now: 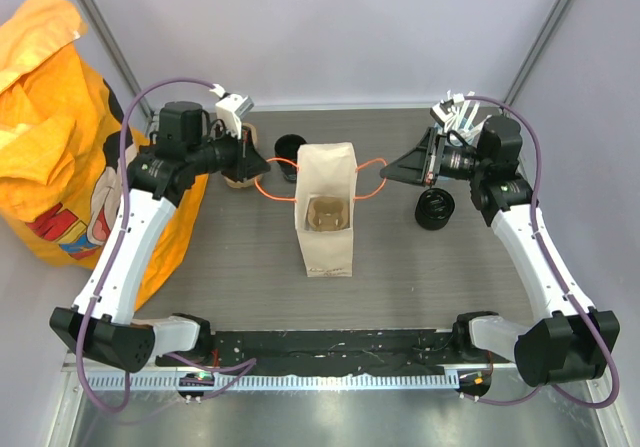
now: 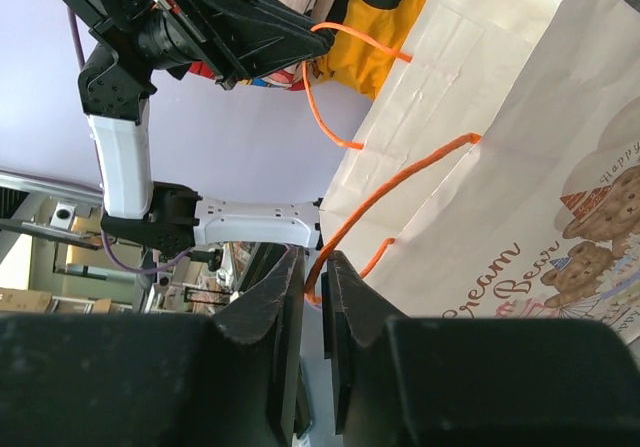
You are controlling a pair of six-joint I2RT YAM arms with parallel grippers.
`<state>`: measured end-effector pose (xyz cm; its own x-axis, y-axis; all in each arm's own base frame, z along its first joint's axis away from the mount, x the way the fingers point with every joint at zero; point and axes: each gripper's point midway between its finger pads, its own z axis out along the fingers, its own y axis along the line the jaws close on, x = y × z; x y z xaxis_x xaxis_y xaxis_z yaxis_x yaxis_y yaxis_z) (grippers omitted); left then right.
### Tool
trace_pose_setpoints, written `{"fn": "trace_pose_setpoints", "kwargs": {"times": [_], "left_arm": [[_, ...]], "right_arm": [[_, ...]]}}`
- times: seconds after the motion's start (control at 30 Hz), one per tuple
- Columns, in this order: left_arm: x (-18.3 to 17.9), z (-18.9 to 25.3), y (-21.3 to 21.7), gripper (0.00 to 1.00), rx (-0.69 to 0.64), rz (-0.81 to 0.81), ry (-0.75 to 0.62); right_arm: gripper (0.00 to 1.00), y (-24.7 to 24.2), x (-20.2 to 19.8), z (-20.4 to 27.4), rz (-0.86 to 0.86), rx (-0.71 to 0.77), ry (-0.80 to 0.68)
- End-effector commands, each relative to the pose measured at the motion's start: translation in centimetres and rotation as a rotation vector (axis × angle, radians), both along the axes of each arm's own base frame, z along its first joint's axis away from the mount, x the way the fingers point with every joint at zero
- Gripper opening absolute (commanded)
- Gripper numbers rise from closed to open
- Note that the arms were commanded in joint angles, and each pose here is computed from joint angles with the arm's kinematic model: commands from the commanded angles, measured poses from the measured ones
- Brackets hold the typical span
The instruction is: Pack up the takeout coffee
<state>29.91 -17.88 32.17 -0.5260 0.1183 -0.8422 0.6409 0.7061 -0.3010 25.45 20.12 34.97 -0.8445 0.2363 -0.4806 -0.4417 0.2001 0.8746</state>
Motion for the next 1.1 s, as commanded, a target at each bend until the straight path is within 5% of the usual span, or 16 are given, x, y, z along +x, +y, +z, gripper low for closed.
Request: {"fn": "trace_pose_setpoints", "kwargs": {"times": [0.0,0.57,1.07], "left_arm": [[0.5,3.0,-0.4,0.00,-0.040,-0.011,-0.074],[1.8,12.0,-1.5,0.01,-0.147,-0.013,-0.188],[1.9,-0.8,-1.6,0.03,-0.067,-0.025,0.049]], "right_arm": [[0.20,0.1,-0.8,3.3,0.025,0.015,-0.121],[0.19,0.1,-0.6,9.8,0.028,0.031,-0.298],[0.19,0.0,2.7,-1.9,0.000,-0.098,-0.118]]}}
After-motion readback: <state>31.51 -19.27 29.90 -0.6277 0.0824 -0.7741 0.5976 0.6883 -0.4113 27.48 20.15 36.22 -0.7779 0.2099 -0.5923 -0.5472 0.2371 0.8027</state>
